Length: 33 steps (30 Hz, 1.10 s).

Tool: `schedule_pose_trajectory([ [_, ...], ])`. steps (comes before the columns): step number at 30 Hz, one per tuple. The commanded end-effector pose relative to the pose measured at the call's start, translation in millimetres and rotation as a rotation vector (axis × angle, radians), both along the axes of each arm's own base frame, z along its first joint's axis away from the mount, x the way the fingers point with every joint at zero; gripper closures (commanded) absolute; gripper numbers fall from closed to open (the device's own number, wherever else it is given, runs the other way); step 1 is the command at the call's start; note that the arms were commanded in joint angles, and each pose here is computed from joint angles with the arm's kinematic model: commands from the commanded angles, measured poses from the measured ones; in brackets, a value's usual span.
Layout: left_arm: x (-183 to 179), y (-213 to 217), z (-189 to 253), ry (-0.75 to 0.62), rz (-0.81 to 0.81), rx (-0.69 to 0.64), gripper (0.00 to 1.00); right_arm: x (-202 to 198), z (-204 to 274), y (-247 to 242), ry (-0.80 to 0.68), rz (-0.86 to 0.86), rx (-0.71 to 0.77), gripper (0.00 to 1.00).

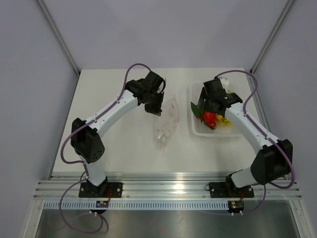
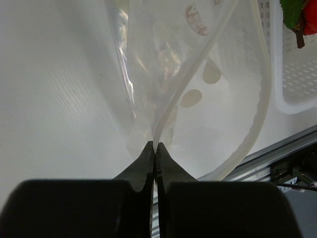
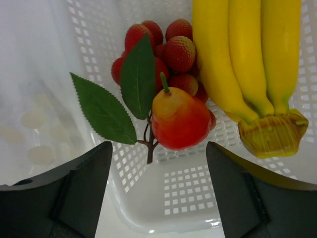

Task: Place the food in the zip-top bag and seal the zipper
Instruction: Pick up the fake fruit from the bin.

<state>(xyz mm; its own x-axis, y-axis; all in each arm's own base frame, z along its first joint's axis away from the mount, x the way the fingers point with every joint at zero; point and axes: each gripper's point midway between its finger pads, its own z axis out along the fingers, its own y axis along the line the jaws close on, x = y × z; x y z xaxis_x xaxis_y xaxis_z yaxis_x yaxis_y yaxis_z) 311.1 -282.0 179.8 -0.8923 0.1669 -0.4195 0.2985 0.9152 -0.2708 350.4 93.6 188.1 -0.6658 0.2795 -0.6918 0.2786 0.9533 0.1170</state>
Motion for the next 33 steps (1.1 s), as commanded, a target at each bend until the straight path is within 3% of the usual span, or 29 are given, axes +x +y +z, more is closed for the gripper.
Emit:
schedule_pose_trajectory([
  [1,8,-11,15,-0.039,0.007,-0.045,1.00,16,-10,-7,0.028,0.033,-0.029,0.16],
  [11,7,-12,15,-0.036,0.004,-0.046,1.00,23,-43,-22,0.108,0.020,-0.033,0.33],
  [21,6,-13,14,-0.033,-0.002,-0.052,1.00,28,-69,-21,0.164,0.031,-0.006,0.26],
  [25,5,-12,13,-0.033,0.001,-0.050,1.00,26,-68,-20,0.161,0.031,0.008,0.46],
  [26,5,-13,13,-0.031,0.000,-0.052,1.00,26,-66,-19,0.154,0.025,0.014,0.57],
  [30,5,-13,13,-0.031,0.000,-0.052,1.00,22,-48,-21,0.115,0.005,0.029,0.81],
  [33,5,-13,13,-0.032,-0.001,-0.054,1.00,17,-31,-23,0.076,-0.009,0.043,0.87],
])
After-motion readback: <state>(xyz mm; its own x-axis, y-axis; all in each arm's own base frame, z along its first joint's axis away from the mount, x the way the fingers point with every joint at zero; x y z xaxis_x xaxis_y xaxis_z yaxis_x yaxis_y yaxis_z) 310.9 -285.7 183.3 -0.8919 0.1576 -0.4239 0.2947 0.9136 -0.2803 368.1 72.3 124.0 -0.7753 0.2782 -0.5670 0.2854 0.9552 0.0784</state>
